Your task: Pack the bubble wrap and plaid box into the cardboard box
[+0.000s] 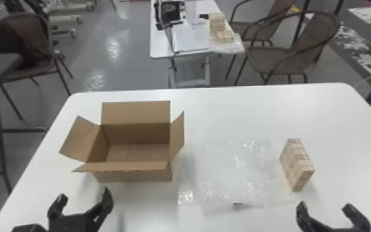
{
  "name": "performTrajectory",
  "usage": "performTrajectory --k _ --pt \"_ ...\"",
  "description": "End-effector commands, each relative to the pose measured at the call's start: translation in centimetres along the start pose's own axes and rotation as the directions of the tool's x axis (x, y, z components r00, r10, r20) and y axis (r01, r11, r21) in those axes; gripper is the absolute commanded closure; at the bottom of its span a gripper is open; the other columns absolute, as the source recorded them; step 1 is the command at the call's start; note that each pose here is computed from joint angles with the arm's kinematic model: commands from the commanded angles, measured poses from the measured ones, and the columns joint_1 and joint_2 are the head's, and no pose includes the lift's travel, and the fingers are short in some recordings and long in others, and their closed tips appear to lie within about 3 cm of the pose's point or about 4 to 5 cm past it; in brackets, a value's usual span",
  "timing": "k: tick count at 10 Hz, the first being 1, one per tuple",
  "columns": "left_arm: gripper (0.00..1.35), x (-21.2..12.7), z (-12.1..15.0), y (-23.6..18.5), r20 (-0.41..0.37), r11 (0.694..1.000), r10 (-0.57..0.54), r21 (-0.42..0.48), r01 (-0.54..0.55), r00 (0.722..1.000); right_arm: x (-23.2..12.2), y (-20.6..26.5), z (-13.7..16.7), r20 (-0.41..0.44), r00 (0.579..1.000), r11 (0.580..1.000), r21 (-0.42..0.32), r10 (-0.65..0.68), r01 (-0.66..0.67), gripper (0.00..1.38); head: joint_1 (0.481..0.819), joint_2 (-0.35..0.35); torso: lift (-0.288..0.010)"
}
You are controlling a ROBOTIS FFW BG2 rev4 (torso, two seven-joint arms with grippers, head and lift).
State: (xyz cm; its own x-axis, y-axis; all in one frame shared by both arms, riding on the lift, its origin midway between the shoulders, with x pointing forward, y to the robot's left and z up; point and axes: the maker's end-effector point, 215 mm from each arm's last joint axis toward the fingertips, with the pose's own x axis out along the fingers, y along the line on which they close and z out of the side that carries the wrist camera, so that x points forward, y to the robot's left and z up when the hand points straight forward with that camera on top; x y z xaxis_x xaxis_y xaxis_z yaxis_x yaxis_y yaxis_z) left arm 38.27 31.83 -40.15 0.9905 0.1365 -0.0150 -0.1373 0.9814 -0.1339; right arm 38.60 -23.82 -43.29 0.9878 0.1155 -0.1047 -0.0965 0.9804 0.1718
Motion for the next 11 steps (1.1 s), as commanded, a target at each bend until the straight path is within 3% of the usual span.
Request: performTrajectory --k 1,4,6,7,10,11 --pt "0.11 0.5 2.4 2.9 0.034 0.999 0.048 0.016 -0.049 0.998 -0.1 0.0 0.0 -0.003 1.0 1.0 0.0 0.001 -0.001 0.1 0.695 0.117 -0.119" --pt "0.11 2.4 8.4 8.7 0.086 0.989 0.087 0.116 -0.096 0.992 0.0 0.0 -0.2 -0.011 1.0 1.0 0.001 0.002 -0.002 0.1 0.695 0.197 -0.119" --pt "0.11 6.1 11.6 9.9 0.088 0.995 0.015 0.1 -0.024 0.996 0.0 0.0 -0.3 -0.015 1.0 1.0 0.002 0.002 -0.002 0.1 0.695 0.253 -0.119" --pt "0.11 7.8 11.6 9.5 0.051 0.997 -0.032 0.075 0.028 0.998 0.2 0.1 -0.3 -0.017 1.0 1.0 0.001 0.005 -0.005 0.1 0.695 0.257 -0.119" --pt "0.11 9.9 7.8 7.8 -0.093 0.995 -0.073 -0.068 0.066 0.993 0.8 0.3 -0.1 -0.017 1.0 1.0 0.001 0.015 -0.015 0.1 0.695 0.254 -0.119" --pt "0.11 10.4 7.3 7.2 -0.099 0.99 -0.091 -0.116 0.079 0.991 0.9 0.4 -0.2 -0.019 1.0 1.0 0.001 0.02 -0.02 0.1 0.695 0.244 -0.119"
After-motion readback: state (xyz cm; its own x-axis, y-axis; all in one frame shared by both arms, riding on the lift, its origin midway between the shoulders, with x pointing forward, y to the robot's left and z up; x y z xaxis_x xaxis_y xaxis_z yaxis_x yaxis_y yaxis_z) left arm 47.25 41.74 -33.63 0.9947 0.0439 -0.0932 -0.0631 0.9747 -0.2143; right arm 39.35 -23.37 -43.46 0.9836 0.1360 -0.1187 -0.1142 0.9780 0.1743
